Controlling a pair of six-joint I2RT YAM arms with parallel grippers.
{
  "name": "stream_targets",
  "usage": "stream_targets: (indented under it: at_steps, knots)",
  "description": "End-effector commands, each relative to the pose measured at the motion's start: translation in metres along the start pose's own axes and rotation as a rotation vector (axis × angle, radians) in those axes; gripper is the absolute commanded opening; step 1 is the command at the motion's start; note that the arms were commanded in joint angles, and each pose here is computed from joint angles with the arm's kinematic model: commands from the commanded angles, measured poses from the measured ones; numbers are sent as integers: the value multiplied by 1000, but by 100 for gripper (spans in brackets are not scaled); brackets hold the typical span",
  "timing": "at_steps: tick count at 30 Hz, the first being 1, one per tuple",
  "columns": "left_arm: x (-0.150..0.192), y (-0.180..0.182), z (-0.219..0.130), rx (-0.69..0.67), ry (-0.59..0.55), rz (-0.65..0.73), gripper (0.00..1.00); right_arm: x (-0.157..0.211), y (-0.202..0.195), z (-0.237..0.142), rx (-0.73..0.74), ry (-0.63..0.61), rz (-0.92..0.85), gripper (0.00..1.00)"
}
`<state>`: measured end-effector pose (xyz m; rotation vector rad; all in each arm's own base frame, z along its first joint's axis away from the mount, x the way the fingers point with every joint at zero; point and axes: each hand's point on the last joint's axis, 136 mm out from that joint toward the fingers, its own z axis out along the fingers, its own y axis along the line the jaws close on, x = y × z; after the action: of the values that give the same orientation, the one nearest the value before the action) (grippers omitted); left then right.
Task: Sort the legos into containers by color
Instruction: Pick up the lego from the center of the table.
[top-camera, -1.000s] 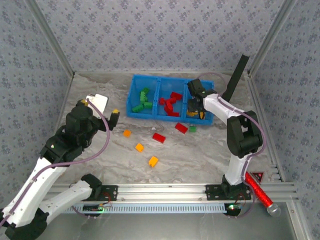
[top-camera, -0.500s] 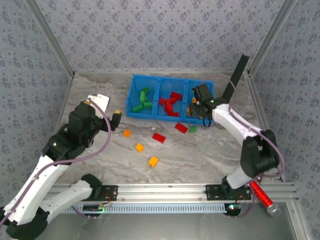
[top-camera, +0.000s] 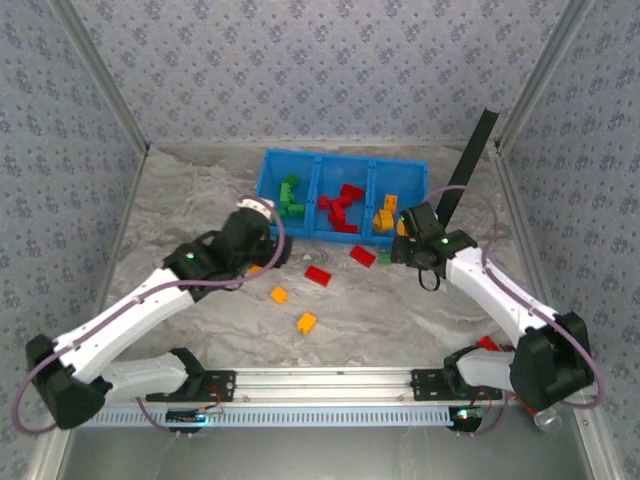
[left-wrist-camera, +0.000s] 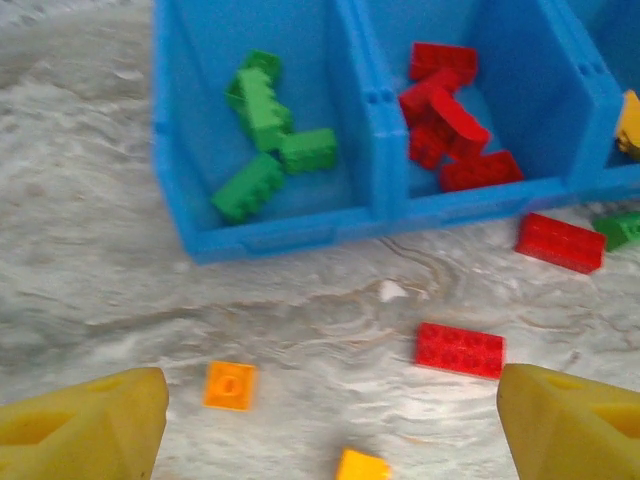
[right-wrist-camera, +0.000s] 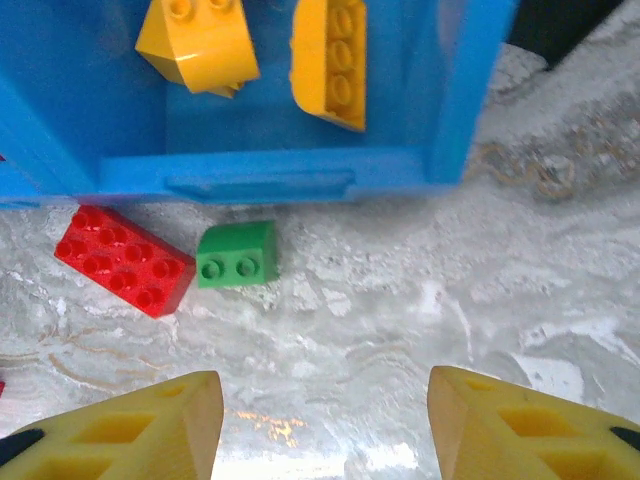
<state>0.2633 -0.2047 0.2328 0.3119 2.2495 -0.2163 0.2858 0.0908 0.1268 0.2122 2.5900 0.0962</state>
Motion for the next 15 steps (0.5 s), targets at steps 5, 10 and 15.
stream_targets:
  at_steps: [5,10,15]
  knots:
    - [5,-79,43,52,69,-148,78,25,-39,-21,41,15,232,61]
    - [30,-140,80,101,177,-123,77,29,-49,-18,-12,-2,312,62]
    - [51,-187,109,152,281,-134,77,32,-55,-21,-44,-8,337,63]
